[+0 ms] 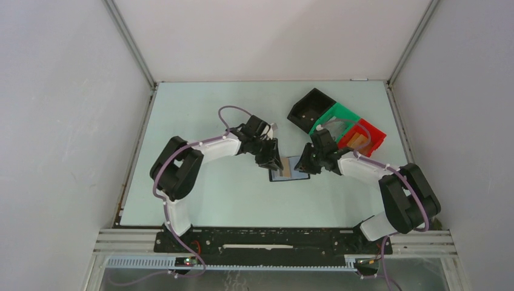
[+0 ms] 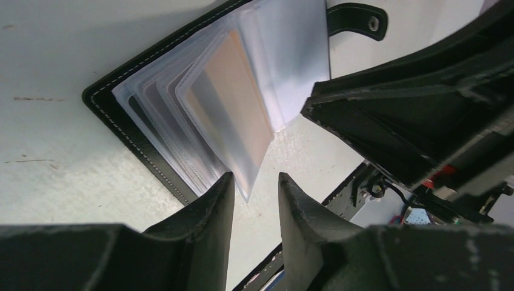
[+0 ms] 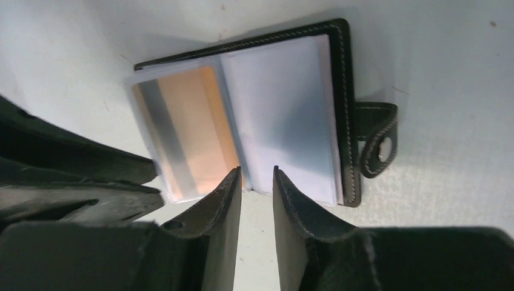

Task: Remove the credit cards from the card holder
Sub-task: Remove the credit card from the card holder.

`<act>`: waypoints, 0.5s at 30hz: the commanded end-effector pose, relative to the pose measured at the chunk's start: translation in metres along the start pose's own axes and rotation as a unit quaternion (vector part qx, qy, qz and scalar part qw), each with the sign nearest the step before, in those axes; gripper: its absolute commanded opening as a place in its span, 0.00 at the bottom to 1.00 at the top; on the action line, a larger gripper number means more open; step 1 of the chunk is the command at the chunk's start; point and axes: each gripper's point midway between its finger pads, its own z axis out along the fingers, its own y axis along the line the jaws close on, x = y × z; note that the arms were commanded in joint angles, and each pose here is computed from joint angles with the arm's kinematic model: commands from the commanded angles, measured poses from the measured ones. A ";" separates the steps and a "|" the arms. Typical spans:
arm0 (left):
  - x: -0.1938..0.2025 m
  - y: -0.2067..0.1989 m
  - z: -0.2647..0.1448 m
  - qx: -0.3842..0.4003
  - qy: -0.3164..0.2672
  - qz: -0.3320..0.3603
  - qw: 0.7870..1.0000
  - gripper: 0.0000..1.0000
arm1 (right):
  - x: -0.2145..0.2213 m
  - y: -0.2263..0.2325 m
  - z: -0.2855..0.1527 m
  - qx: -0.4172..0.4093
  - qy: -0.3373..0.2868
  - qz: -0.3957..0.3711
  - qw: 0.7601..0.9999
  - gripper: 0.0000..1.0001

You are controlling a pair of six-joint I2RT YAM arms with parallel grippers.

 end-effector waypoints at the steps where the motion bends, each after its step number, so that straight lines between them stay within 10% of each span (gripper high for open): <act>1: -0.018 -0.049 -0.024 0.065 -0.032 0.036 0.997 0.38 | -0.008 -0.005 -0.006 0.001 -0.021 0.019 1.000 0.34; 15: -0.027 -0.072 -0.007 0.090 -0.017 0.043 0.995 0.38 | -0.028 -0.017 -0.041 -0.017 -0.060 0.056 0.996 0.34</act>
